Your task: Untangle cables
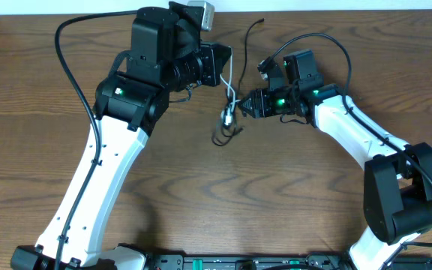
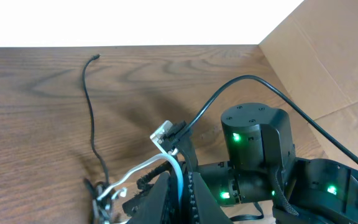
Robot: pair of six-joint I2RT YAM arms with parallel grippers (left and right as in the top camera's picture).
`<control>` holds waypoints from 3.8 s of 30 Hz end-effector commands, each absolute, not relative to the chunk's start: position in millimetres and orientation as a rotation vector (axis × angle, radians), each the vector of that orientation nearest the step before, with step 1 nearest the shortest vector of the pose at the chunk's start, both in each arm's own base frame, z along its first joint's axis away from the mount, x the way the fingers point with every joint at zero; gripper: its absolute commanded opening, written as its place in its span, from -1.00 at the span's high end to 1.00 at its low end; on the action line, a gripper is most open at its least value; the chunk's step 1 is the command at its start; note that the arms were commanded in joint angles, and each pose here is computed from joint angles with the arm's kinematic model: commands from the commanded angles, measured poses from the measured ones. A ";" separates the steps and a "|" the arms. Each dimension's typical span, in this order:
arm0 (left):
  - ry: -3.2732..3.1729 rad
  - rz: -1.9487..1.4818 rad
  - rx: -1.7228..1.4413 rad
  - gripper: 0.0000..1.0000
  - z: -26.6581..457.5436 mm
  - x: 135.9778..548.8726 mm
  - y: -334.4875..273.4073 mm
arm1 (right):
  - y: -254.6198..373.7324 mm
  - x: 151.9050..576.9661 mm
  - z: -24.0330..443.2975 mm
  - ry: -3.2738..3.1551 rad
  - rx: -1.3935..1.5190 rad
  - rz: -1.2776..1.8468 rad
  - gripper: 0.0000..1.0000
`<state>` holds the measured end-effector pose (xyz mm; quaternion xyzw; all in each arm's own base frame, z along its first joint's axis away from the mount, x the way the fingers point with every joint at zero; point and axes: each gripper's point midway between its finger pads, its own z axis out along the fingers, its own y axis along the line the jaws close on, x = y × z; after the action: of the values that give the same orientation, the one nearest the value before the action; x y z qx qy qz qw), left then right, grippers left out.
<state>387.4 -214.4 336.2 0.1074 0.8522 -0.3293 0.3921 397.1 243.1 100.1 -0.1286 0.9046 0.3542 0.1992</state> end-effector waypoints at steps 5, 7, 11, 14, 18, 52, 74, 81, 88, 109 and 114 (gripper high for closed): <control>2.134 -0.856 0.274 0.85 348.8 384.7 -214.3 | 255.4 390.0 95.7 2.544 -0.377 1.022 -0.05; 2.133 -0.856 0.274 0.85 348.8 384.7 -214.3 | 258.7 390.6 97.3 2.534 -0.379 1.027 -0.06; 2.133 -0.856 0.274 0.85 348.8 384.7 -214.3 | 263.9 396.4 102.5 2.514 -0.328 1.045 0.03; 2.134 -0.856 0.274 0.85 348.8 384.7 -214.3 | 261.5 403.8 101.1 2.520 -0.246 1.026 0.08; 2.134 -0.856 0.274 0.85 348.8 384.7 -214.3 | 263.3 409.7 93.3 2.530 -0.179 1.042 0.04; 2.172 -0.848 0.265 0.85 341.2 381.2 -212.0 | 303.7 380.8 4.0 2.755 -0.024 1.117 0.98; 1.635 -0.651 0.070 0.85 496.1 372.1 -103.0 | 264.3 390.0 -12.2 2.828 0.163 1.005 0.98; 1.682 -0.652 0.057 0.85 489.1 358.6 -99.2 | 256.8 394.2 -8.3 2.819 0.178 1.051 0.98; 2.021 -0.675 0.001 0.85 397.3 379.4 -112.2 | 258.2 398.3 43.2 2.627 -0.169 1.311 0.98; 2.470 -1.076 0.191 0.36 239.2 406.2 -221.9 | 221.0 405.0 73.1 2.625 -0.163 1.055 0.98; 2.493 -1.037 0.270 0.27 227.6 397.8 -228.0 | 218.3 404.6 70.3 2.640 -0.151 1.032 0.98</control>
<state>406.5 -222.1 232.0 0.0680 0.8975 -0.3780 0.2166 399.5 226.3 74.5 -0.0740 0.9106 0.3790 0.1470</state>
